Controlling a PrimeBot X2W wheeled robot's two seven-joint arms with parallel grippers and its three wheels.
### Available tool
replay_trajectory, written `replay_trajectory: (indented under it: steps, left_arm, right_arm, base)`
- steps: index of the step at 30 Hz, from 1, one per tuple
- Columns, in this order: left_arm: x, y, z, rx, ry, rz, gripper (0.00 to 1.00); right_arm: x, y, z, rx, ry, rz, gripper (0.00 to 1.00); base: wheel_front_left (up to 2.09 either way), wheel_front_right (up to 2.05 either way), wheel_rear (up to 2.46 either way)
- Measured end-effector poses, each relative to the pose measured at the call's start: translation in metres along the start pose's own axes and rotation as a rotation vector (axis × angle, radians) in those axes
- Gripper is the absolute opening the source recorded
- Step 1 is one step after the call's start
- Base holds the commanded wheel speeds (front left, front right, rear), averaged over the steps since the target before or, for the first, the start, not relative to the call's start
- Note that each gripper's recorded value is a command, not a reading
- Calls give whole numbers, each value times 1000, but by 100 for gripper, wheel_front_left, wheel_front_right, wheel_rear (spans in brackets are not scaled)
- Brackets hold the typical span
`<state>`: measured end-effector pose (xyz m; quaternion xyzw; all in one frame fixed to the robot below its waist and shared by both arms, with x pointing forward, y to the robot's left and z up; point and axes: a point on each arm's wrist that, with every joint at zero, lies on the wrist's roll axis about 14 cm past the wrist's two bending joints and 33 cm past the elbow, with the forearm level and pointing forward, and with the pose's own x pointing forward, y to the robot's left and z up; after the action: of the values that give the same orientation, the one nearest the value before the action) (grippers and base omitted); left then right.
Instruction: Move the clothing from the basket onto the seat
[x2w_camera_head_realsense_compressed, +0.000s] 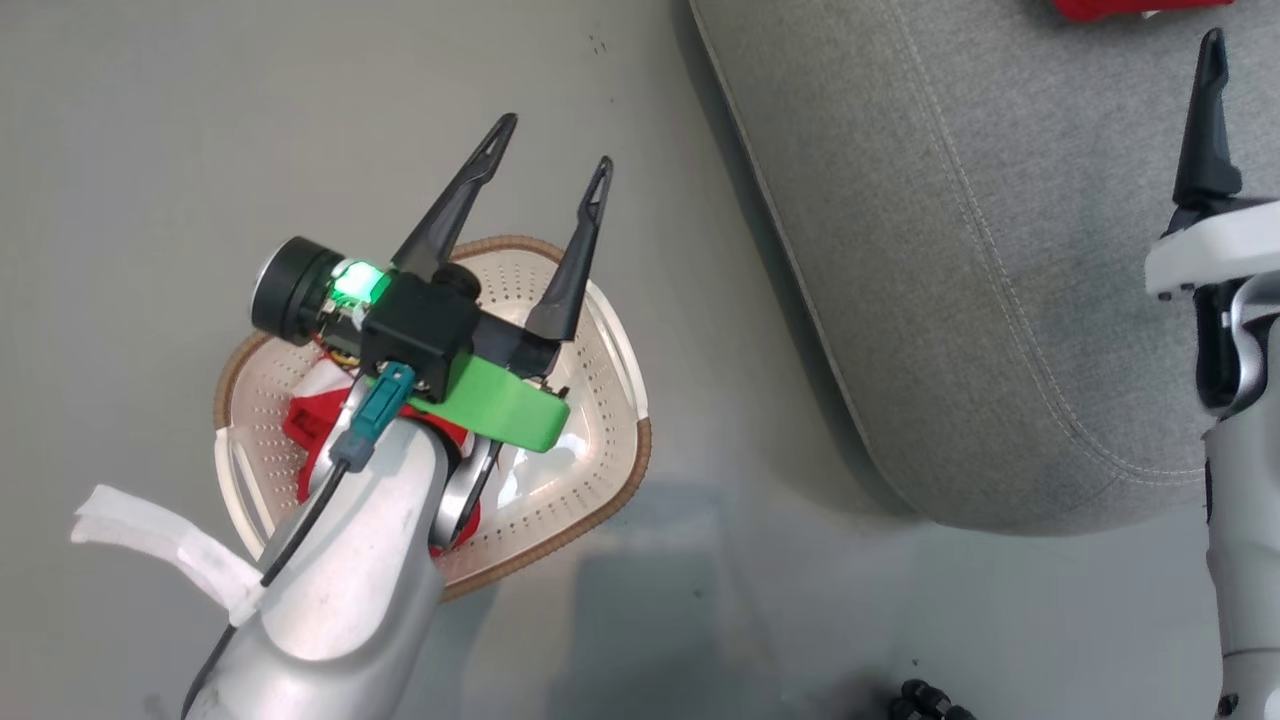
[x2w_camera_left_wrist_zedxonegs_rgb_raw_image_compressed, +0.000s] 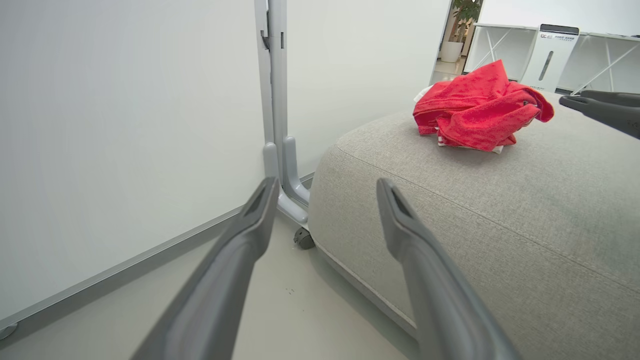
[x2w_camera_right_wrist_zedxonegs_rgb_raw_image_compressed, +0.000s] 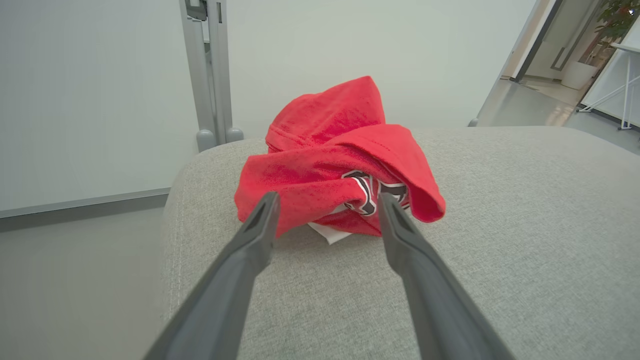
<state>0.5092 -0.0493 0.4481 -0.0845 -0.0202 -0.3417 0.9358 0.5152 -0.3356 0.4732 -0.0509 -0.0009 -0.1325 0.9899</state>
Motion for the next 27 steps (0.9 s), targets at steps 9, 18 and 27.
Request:
replay_trajectory:
  steps: [9, 18, 27]
  left_arm:
    - [-43, 35, 36, 29, -28, 192, 100]
    - [-105, 83, 69, 70, -62, 430, 100]
    - [-179, 115, 93, 109, -85, 640, 100]
  right_arm:
    - [-35, 37, 44, 56, -105, 117, 100]
    - [-55, 103, 73, 122, -174, 289, 100]
    - [-80, 166, 90, 167, -206, 450, 100]
  base:
    - [0, 0, 0]
    - [0, 0, 0]
    - [0, 0, 0]
